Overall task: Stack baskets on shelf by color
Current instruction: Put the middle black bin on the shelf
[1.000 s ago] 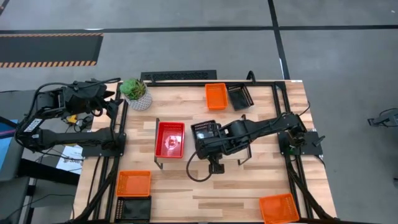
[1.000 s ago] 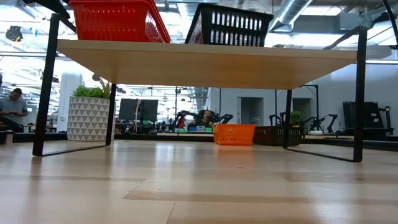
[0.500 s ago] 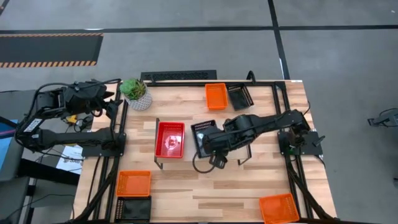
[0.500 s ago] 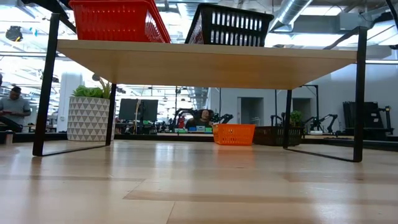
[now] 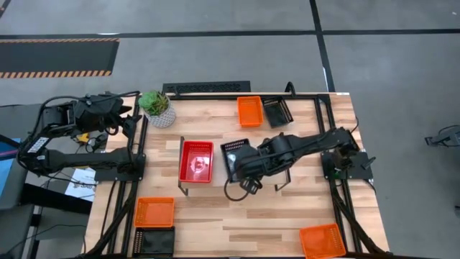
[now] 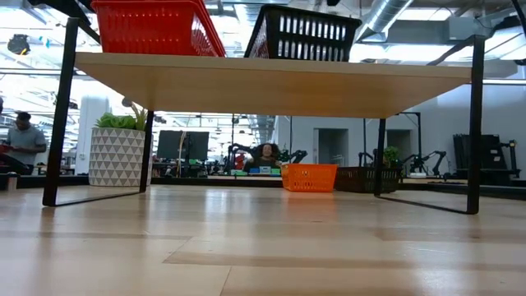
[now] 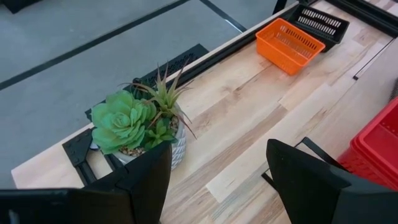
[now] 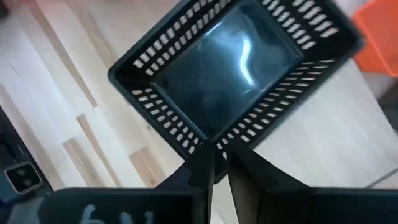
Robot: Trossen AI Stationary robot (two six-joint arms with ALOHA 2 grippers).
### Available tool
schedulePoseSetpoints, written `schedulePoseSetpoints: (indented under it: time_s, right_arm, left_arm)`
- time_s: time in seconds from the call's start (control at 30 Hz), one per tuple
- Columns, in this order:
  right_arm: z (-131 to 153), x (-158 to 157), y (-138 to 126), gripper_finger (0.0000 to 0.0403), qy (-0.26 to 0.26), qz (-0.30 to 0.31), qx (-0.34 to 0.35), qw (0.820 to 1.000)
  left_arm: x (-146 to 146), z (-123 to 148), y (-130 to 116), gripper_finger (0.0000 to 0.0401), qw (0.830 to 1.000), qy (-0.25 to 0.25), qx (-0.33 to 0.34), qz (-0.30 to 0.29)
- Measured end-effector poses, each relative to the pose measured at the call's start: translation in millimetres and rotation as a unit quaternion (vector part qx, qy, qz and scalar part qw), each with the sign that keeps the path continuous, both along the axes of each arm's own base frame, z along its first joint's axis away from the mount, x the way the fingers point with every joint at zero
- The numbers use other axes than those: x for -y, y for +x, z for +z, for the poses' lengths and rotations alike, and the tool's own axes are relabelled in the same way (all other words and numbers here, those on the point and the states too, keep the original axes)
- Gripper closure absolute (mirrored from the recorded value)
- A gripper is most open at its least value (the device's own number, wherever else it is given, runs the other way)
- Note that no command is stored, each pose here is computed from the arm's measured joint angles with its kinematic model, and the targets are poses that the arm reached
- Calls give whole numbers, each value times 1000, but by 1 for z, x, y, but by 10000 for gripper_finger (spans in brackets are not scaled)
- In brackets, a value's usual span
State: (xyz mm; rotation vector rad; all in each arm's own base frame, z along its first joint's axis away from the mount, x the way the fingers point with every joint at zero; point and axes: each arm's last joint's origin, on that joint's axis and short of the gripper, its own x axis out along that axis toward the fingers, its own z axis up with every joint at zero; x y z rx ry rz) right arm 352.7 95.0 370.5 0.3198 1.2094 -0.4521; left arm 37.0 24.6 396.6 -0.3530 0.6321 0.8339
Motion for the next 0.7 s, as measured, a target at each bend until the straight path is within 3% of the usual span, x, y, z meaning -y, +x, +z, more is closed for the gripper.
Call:
schedulePoseSetpoints:
  time_s: [0.17,0.33,0.43,0.5,0.57,0.63,0.7]
  right_arm:
    - [15,-3,-14,338,-24,24,25,999]
    - [68,4,-68,338,-63,34,119,990]
    - [80,18,-104,338,-108,-1,154,982]
    - [65,26,-118,338,-108,-35,137,984]
    - [38,29,-124,338,-75,-53,94,991]
    - [9,23,-118,338,-19,-46,68,996]
    - [-8,17,-107,338,27,-38,89,995]
  left_arm:
    - [0,0,0,152,1000,0,0,0]
    - [0,0,0,152,1000,1,0,0]
    - [0,0,0,152,1000,1,1,1]
    - [0,0,0,152,1000,1,1,0]
    - [0,0,0,152,1000,1,1,1]
    - [0,0,0,152,1000,1,1,1]
    - [0,0,0,152,1000,2,1,3]
